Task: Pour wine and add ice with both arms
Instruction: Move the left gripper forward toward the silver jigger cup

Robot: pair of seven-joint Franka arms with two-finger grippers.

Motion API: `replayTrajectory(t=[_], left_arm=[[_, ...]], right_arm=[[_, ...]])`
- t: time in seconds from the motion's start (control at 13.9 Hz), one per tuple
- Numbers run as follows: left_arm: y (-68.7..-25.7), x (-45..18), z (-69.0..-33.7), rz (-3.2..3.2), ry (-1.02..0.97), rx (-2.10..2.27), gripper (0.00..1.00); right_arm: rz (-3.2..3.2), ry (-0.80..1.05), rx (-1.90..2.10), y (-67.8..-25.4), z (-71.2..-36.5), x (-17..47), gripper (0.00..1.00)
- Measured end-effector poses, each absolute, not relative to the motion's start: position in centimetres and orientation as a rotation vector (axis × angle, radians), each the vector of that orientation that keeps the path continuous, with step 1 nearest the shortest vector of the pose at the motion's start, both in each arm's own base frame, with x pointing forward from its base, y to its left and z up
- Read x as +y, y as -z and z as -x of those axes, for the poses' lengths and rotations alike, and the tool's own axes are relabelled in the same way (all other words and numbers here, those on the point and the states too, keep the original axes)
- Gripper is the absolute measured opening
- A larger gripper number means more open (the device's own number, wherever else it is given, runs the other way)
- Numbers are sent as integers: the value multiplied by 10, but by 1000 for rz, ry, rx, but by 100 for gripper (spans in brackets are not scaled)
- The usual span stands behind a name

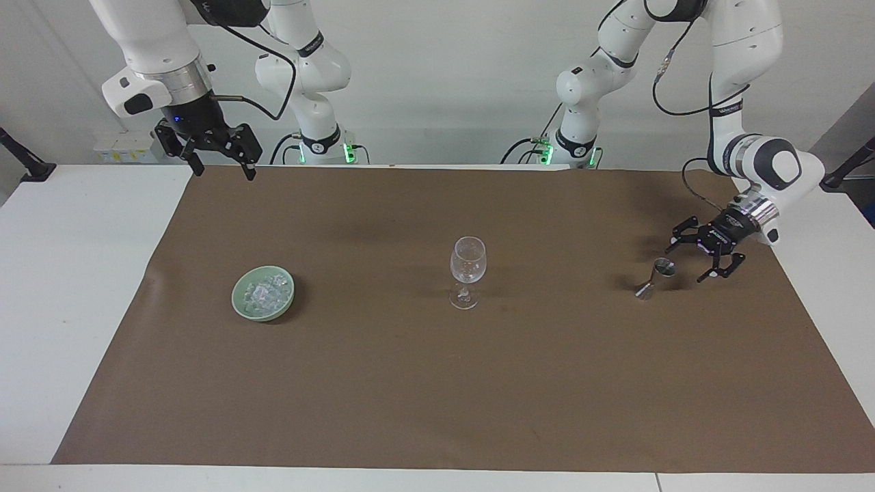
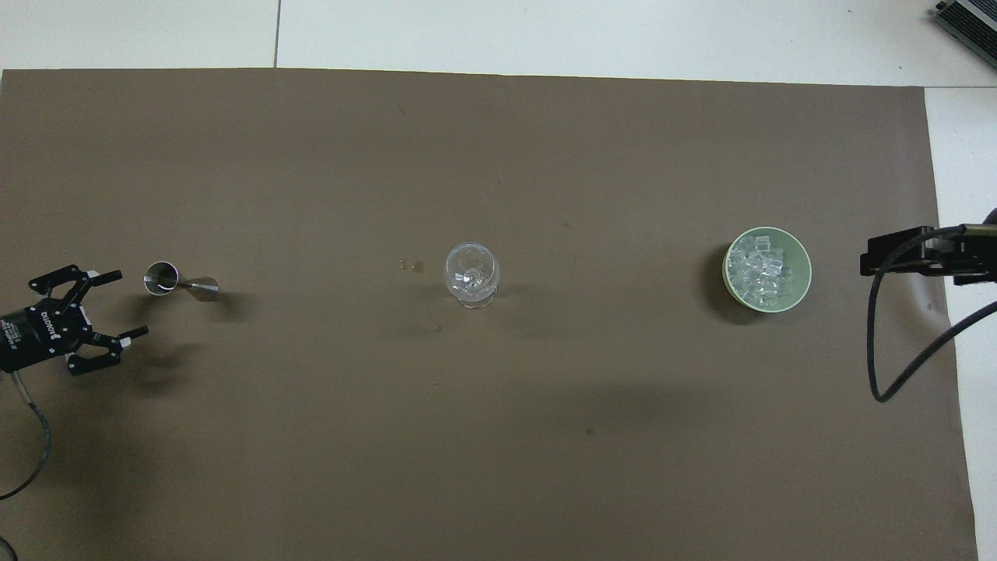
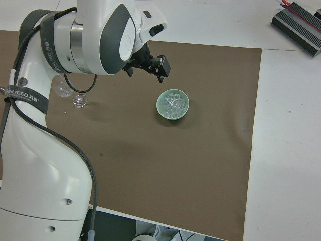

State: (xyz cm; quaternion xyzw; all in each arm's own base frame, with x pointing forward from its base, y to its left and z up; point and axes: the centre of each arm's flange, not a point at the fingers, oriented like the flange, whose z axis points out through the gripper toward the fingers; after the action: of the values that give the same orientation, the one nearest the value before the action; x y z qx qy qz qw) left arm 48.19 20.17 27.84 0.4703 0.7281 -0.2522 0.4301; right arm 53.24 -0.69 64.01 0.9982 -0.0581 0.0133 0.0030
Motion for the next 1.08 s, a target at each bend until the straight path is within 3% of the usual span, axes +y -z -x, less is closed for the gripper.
replayTrajectory(t=[1.08], left_arm=[[-274,190,-487,-1107,681,1726,100]], right_arm=[[-3130,-42,-182,-640,-532,-7,100]])
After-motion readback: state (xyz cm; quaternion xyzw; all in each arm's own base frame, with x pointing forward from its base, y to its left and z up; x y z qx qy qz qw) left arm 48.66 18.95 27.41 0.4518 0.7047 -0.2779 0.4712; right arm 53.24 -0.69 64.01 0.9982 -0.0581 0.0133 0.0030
